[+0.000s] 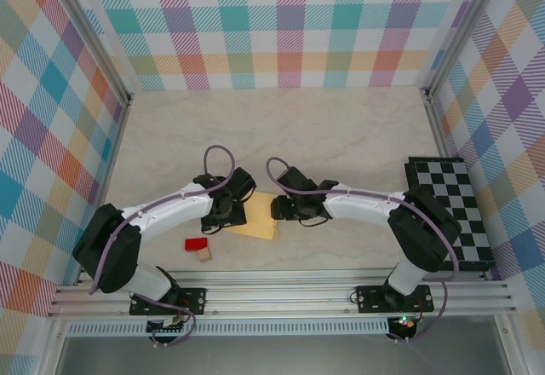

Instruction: Fold the paper box

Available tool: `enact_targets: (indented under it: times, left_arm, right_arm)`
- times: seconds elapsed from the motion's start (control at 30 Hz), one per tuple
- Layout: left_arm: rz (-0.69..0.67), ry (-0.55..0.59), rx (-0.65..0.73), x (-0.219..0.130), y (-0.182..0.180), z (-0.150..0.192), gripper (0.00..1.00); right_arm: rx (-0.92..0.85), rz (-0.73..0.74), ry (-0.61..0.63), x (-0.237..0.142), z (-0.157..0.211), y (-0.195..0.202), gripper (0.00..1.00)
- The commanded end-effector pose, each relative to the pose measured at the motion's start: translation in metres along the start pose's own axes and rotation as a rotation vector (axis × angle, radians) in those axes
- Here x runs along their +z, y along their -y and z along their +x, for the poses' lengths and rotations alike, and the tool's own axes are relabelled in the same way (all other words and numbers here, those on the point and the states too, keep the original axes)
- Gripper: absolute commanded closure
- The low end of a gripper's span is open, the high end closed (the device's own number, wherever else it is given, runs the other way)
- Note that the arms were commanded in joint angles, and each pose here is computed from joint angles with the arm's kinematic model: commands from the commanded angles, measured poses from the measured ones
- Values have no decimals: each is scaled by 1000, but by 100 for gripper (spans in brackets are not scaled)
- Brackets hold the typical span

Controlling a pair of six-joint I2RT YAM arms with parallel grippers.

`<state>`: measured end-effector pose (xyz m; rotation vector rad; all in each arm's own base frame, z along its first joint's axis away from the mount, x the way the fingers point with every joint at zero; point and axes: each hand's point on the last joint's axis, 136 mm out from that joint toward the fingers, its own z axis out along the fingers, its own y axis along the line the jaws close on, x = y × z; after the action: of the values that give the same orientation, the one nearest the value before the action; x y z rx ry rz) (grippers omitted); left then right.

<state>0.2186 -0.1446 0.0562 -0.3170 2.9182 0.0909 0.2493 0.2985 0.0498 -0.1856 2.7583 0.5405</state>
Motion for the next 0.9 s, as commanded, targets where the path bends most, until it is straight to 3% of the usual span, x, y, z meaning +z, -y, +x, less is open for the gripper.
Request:
enact_targets:
  times: [0.0, 0.17, 0.43, 0.67, 0.87]
  left_arm:
    - [-24, -16, -8, 16, -2, -1, 27]
    - [-10, -19, -16, 24, 5, -6, 28]
    - [58, -38, -55, 34, 16, -19, 29]
    - [85, -29, -95, 33, 23, -27, 30]
    - [71, -53, -102, 42, 24, -26, 31]
  right_arm:
    - [-79, 9, -21, 5, -14, 9, 49]
    - [-181, 14, -6, 10, -39, 14, 49]
    - [-152, 15, 2, 11, -68, 28, 49]
    - [-111, 31, 6, -27, -83, 18, 49]
    - [39, -6, -54, -62, -66, 10, 50]
